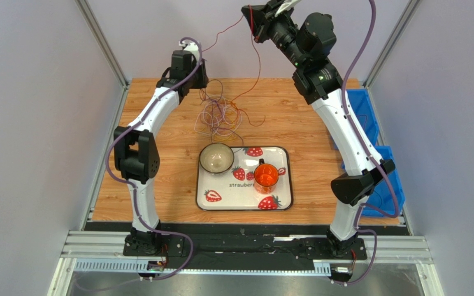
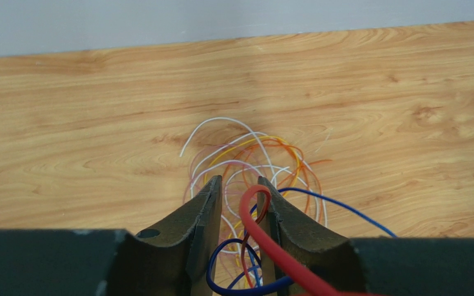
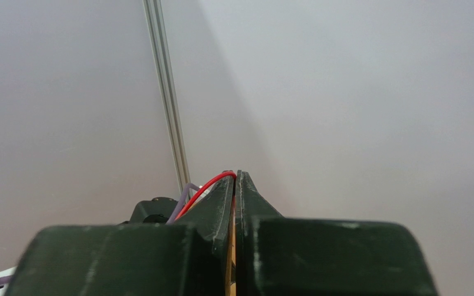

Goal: Untangle the cables
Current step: Untie the cable.

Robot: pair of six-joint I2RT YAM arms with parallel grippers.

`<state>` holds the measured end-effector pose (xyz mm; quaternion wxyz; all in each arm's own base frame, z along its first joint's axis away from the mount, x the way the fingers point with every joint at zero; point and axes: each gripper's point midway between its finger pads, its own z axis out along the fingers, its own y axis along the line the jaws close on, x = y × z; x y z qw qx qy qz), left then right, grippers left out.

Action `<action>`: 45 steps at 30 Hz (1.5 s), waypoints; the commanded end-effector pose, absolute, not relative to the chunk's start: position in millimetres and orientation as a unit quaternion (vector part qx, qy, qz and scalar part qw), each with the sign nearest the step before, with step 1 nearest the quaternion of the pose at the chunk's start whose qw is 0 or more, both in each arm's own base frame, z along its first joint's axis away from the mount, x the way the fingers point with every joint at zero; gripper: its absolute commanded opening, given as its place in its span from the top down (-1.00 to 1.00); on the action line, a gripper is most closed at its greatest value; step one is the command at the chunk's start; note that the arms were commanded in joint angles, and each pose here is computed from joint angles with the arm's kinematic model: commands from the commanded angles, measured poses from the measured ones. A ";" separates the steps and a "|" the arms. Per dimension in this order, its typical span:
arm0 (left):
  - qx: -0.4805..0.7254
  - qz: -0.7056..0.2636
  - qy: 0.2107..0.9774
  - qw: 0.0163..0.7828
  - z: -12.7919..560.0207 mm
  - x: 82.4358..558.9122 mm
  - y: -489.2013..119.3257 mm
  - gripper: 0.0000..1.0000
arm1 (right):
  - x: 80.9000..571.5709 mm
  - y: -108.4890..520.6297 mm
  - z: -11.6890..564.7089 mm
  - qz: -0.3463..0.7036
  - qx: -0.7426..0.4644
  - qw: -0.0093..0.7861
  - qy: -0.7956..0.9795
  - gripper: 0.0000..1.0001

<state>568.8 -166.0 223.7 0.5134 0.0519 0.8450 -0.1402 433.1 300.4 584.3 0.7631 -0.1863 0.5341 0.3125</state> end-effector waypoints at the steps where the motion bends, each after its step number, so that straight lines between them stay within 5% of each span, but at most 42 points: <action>1: 0.021 -0.136 0.880 0.454 189.5 565.2 -153.2 0.33 | 414.2 278.2 630.3 0.302 -0.166 0.804 0.485 1.00; 9: -0.034 -0.143 0.899 0.412 150.1 552.5 -123.4 0.41 | 415.0 276.4 615.9 0.297 -0.168 0.793 0.505 1.00; 12: -0.043 -0.149 0.893 0.422 165.5 544.0 -113.5 -0.23 | 419.5 277.2 598.7 0.289 -0.174 0.783 0.522 1.00; 16: -0.040 -0.163 0.875 0.454 198.0 530.9 -108.3 -0.56 | 426.6 282.7 578.3 0.283 -0.183 0.769 0.544 1.00; 23: -0.045 -0.140 0.869 0.472 220.4 511.2 -95.6 -0.57 | 433.4 278.7 566.3 0.263 -0.178 0.764 0.562 1.00; 37: -0.037 -0.179 0.885 0.429 207.8 512.3 -113.2 -0.49 | 398.0 208.8 643.3 0.157 -0.123 0.846 0.495 1.00; 40: -0.007 -0.220 0.874 0.434 227.1 507.2 -129.6 -0.66 | 399.2 199.7 640.4 0.129 -0.116 0.848 0.500 1.00; 41: -0.004 -0.221 0.877 0.427 230.7 505.0 -131.0 -0.90 | 400.9 185.6 644.5 0.102 -0.095 0.855 0.500 1.00; 45: -0.033 -0.168 0.902 0.395 218.3 505.2 -110.8 -0.91 | 395.8 157.8 666.9 0.072 -0.070 0.873 0.477 1.00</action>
